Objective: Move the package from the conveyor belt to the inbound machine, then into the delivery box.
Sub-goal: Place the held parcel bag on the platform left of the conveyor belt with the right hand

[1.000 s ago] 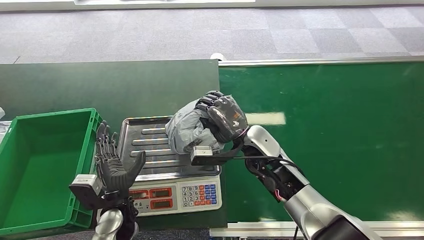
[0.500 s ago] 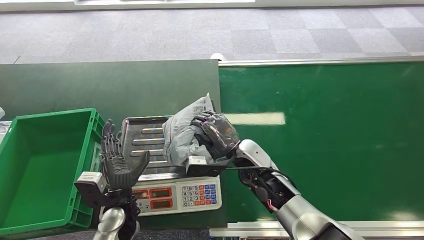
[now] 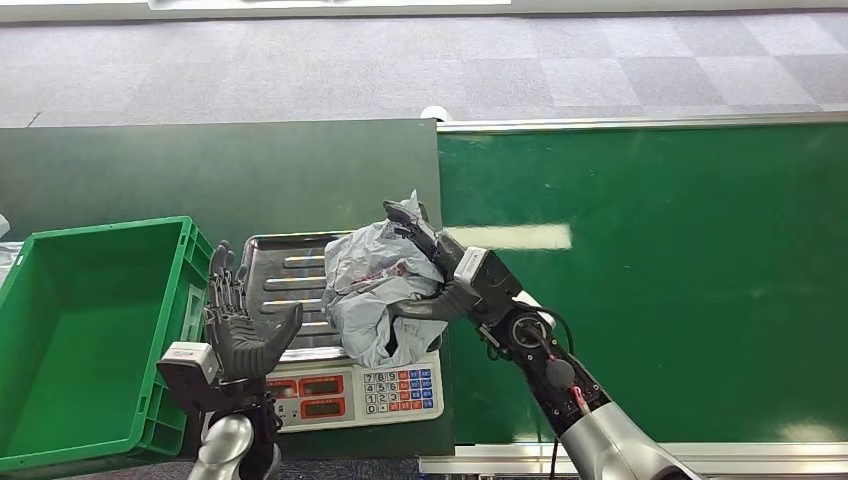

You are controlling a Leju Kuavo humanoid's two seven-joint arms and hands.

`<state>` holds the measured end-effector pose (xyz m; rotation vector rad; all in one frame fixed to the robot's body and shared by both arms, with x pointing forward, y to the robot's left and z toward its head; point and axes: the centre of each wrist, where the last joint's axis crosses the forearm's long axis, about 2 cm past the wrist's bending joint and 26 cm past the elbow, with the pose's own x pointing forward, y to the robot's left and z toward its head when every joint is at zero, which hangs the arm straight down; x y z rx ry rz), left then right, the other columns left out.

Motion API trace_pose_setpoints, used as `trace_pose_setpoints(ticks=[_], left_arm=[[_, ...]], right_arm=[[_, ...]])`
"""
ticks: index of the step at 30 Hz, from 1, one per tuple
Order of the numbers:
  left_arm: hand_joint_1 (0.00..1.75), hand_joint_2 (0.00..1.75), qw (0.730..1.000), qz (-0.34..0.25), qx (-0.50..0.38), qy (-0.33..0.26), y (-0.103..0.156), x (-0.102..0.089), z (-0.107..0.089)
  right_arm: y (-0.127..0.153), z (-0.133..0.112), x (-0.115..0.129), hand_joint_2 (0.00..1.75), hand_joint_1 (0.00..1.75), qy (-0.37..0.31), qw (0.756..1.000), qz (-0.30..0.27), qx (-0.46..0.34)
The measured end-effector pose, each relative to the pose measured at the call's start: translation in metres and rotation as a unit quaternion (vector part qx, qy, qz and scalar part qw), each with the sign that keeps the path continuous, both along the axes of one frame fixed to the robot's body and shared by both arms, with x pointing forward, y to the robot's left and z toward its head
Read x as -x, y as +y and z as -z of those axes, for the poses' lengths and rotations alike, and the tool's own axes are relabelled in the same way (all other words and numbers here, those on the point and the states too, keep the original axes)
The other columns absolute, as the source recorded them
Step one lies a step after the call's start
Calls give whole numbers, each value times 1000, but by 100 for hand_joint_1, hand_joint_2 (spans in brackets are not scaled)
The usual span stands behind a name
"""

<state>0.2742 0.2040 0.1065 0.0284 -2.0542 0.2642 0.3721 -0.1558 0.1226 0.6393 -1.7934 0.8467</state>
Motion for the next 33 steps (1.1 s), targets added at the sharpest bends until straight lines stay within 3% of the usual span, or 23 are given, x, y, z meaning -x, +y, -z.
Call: trace_pose_setpoints(ticks=[9,23,33], left_arm=[[0,175,1000,-4,-3,2,-1,0,1],[0,175,1000,-27,-4,7,7,1,3],[0,175,999,-43,2,9,15,6,6]], right_arm=[[-6,21,16,175,0,87,993,-33,-69],[-22,55,46,175,0,213,963,-21,-163],[-42,68,64,175,0,198,967,33,-159]])
